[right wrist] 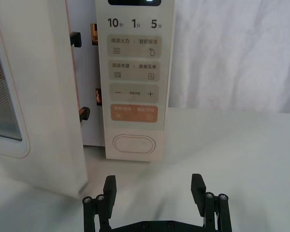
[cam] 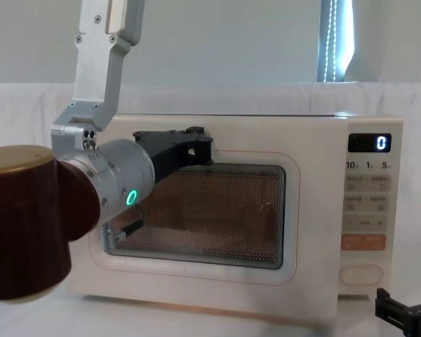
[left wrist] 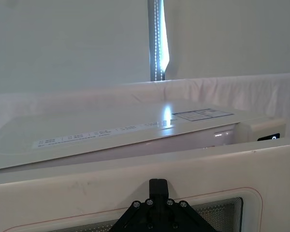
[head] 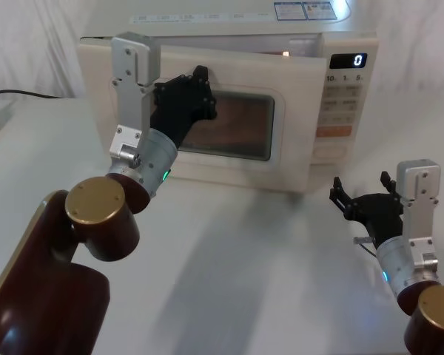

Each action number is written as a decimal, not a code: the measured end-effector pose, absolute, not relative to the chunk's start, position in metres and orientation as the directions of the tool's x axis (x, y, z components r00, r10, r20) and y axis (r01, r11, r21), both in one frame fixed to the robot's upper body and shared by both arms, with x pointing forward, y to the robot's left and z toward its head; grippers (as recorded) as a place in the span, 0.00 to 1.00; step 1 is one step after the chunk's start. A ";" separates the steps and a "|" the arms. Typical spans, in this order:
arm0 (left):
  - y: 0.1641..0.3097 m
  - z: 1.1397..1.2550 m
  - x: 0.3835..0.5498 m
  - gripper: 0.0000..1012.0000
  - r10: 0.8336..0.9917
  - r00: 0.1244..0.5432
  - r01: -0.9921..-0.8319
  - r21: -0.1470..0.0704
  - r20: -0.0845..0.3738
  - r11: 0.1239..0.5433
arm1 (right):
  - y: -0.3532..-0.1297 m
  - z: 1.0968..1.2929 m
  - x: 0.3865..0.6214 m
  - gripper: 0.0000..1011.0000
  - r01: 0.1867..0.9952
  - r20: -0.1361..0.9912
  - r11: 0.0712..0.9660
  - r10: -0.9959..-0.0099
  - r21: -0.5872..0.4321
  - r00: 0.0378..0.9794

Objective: Press the button to open the microwave door with one hand; close the microwave door with the other hand.

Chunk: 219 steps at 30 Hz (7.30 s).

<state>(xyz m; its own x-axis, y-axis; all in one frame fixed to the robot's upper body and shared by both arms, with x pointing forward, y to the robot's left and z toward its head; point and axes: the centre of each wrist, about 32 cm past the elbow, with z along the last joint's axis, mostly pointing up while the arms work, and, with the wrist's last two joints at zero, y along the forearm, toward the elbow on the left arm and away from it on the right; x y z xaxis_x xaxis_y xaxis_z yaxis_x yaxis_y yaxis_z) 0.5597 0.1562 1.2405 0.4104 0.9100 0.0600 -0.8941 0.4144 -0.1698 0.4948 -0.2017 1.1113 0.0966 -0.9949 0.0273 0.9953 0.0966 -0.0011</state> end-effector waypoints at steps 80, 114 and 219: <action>0.129 1.248 0.596 0.00 0.893 0.445 -0.885 -0.119 0.063 0.449 | -0.202 1.111 0.495 0.99 0.995 0.027 0.097 -0.995 -0.001 0.097; 0.127 1.247 0.599 0.00 0.891 0.449 -0.883 -0.120 0.062 0.453 | -0.202 1.111 0.495 0.99 0.995 0.027 0.097 -0.995 -0.001 0.097; 0.217 1.164 0.438 0.95 0.953 0.261 -0.964 0.011 -0.154 0.266 | -0.202 1.111 0.495 0.99 0.995 0.027 0.097 -0.995 -0.001 0.097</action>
